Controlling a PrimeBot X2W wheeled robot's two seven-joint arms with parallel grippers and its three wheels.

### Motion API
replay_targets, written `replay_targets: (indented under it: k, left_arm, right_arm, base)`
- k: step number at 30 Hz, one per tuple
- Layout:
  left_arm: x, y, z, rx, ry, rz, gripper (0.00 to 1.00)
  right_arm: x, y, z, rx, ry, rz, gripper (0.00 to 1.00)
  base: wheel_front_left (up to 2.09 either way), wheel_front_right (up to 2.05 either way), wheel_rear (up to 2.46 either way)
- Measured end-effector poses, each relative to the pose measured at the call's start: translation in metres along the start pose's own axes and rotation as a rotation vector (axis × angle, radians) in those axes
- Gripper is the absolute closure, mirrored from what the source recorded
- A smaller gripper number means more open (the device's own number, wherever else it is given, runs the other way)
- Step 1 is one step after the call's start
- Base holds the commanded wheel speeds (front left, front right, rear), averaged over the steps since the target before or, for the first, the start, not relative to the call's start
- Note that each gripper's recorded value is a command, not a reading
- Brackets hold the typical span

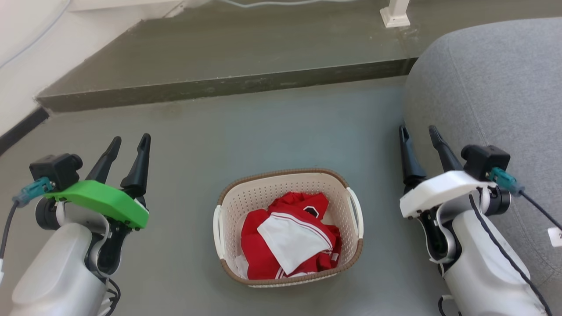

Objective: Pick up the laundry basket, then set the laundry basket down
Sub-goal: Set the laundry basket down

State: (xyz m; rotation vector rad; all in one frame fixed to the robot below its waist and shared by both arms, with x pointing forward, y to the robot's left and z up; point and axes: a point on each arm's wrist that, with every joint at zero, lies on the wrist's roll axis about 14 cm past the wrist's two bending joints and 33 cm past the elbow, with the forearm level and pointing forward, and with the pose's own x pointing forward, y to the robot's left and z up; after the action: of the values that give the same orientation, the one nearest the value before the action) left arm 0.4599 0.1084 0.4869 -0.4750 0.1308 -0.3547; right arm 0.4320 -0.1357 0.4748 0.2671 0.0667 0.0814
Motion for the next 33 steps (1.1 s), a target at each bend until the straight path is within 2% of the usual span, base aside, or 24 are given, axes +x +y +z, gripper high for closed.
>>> replay_targets:
  k: [7, 14, 18, 22, 27, 33]
  left_arm:
    - [-0.01, -0.016, 0.022, 0.043, -0.086, -0.033, 0.0]
    - [-0.028, -0.026, 0.035, 0.042, -0.165, -0.029, 0.0]
    - [-0.04, -0.027, 0.031, 0.049, -0.176, -0.013, 0.0]
    - [-0.049, -0.036, 0.026, 0.032, -0.186, -0.015, 0.0]
    - [-0.066, -0.024, 0.022, 0.049, -0.189, 0.034, 0.0]
    - [-0.071, -0.025, 0.027, 0.07, -0.217, 0.045, 0.0]
  right_arm:
    - [-0.013, 0.002, 0.01, -0.011, -0.038, -0.002, 0.0]
    - [-0.029, 0.008, 0.017, -0.033, -0.071, 0.012, 0.0]
    - [-0.033, 0.003, 0.032, -0.03, -0.12, -0.013, 0.0]
    - [-0.044, -0.005, 0.029, -0.032, -0.115, -0.038, 0.0]
    - [-0.05, -0.002, 0.037, -0.049, -0.144, -0.03, 0.0]
    - [-0.055, -0.001, 0.034, -0.054, -0.138, -0.03, 0.0]
  base:
    - [0.0, 0.0, 0.0]
    - [0.0, 0.0, 0.0]
    - [0.0, 0.0, 0.0]
    - [0.0, 0.0, 0.0]
    - [0.0, 0.0, 0.0]
    - [0.0, 0.0, 0.0]
